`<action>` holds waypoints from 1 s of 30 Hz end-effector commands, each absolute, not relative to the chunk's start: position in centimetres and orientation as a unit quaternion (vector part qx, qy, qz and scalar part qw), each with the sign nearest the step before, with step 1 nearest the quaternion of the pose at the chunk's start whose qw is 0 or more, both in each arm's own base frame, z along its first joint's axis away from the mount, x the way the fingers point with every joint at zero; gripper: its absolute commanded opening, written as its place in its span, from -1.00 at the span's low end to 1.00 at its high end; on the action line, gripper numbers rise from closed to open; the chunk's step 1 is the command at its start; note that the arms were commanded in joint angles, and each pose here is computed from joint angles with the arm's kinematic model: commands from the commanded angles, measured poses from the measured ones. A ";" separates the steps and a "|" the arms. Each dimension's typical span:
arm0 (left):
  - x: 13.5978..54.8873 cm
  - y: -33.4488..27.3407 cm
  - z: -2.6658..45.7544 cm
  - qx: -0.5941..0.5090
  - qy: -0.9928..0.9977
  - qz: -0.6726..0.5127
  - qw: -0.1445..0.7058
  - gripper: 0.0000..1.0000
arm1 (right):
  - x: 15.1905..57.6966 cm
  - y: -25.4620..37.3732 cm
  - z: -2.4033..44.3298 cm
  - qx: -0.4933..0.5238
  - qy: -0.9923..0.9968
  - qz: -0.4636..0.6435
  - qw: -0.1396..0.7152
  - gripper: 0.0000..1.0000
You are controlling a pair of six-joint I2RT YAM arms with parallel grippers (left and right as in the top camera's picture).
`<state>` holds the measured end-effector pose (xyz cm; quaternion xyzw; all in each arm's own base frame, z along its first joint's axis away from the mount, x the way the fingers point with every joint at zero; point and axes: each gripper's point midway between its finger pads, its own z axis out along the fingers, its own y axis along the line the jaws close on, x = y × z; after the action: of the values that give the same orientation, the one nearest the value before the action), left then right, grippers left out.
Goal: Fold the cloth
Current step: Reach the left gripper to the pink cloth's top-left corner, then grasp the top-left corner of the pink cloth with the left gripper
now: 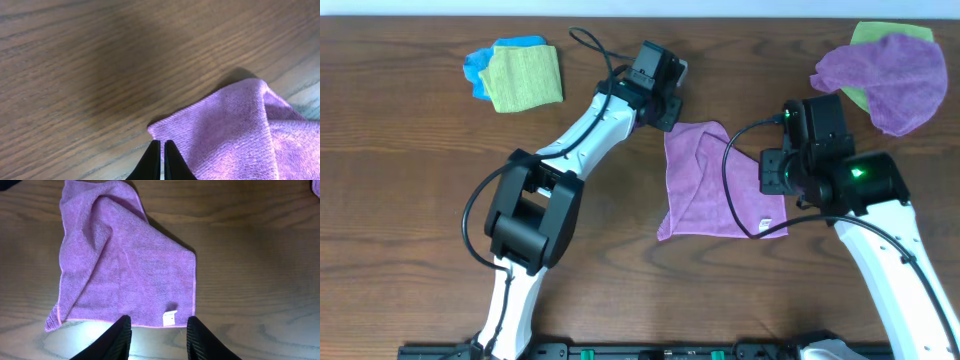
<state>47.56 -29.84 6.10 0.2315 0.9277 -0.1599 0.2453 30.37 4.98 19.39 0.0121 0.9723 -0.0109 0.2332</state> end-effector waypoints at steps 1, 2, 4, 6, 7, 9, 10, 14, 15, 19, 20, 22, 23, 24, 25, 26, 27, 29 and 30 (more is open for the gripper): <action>47.1 -30.8 5.4 0.246 0.926 -0.164 0.234 -0.88 | 30.4 4.5 19.4 0.021 0.972 -0.019 0.234 -0.28; 47.0 -30.8 5.4 0.247 0.926 -0.164 0.232 -0.88 | 30.4 4.5 19.4 0.021 0.972 -0.019 0.234 -0.28; 46.5 -31.0 5.2 0.250 0.928 -0.163 0.224 -0.89 | 30.4 4.5 19.4 0.025 0.972 -0.018 0.235 -0.31; 46.0 -30.9 5.0 0.239 0.933 -0.164 0.213 -0.88 | 30.5 4.5 19.4 0.030 0.971 -0.017 0.236 -0.37; 45.8 -30.8 4.8 0.228 0.938 -0.164 0.205 -0.88 | 30.5 4.5 19.4 0.030 0.971 -0.018 0.236 -0.42; 45.2 -30.5 4.5 0.215 0.944 -0.163 0.189 -0.88 | 30.5 4.5 19.4 0.030 0.971 -0.019 0.236 -0.60; 44.9 -30.3 4.3 0.213 0.947 -0.161 0.181 -0.88 | 30.5 4.5 19.4 0.030 0.971 -0.019 0.236 -0.67; 43.6 -29.7 3.7 0.182 0.959 -0.159 0.145 -0.88 | 30.4 4.5 19.4 0.033 0.972 -0.018 0.234 -0.87; 43.2 -29.7 3.6 0.167 0.963 -0.162 0.135 -0.88 | 30.3 4.4 19.3 0.034 0.972 -0.021 0.233 -0.93; 42.6 -29.9 3.5 0.149 0.966 -0.173 0.119 -0.88 | 30.1 3.5 19.3 0.038 0.971 -0.044 0.230 -0.97; 42.5 -30.1 3.6 0.150 0.965 -0.179 0.116 -0.88 | 30.0 3.4 19.3 0.038 0.972 -0.047 0.229 -0.97; 42.4 -31.0 3.9 0.173 0.957 -0.200 0.119 -0.88 | 29.7 3.3 19.1 0.040 0.973 -0.049 0.222 -0.97; 42.4 -31.2 4.0 0.185 0.953 -0.204 0.124 -0.88 | 29.6 3.3 19.1 0.039 0.973 -0.049 0.220 -0.97; 42.7 -31.6 4.2 0.198 0.949 -0.205 0.134 -0.88 | 29.5 3.3 19.0 0.039 0.974 -0.050 0.217 -0.97; 42.8 -31.8 4.3 0.209 0.945 -0.206 0.142 -0.88 | 29.5 3.3 19.0 0.039 0.974 -0.050 0.217 -0.96; 43.0 -32.1 4.5 0.220 0.941 -0.207 0.150 -0.88 | 29.4 3.3 18.9 0.039 0.974 -0.051 0.215 -0.97; 43.1 -32.4 4.6 0.234 0.937 -0.207 0.158 -0.88 | 29.3 3.3 18.7 0.038 0.975 -0.051 0.213 -0.97; 43.6 -32.9 4.8 0.250 0.930 -0.202 0.176 -0.88 | 29.2 3.2 18.0 0.038 0.976 -0.053 0.208 -0.96; 43.8 -32.8 4.8 0.253 0.930 -0.194 0.183 -0.88 | 29.0 3.2 17.6 0.038 0.977 -0.054 0.204 -0.96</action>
<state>43.45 -32.11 5.23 0.2178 0.9390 -0.2044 0.1704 29.51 3.75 18.70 0.0293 0.9750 -0.0415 0.2164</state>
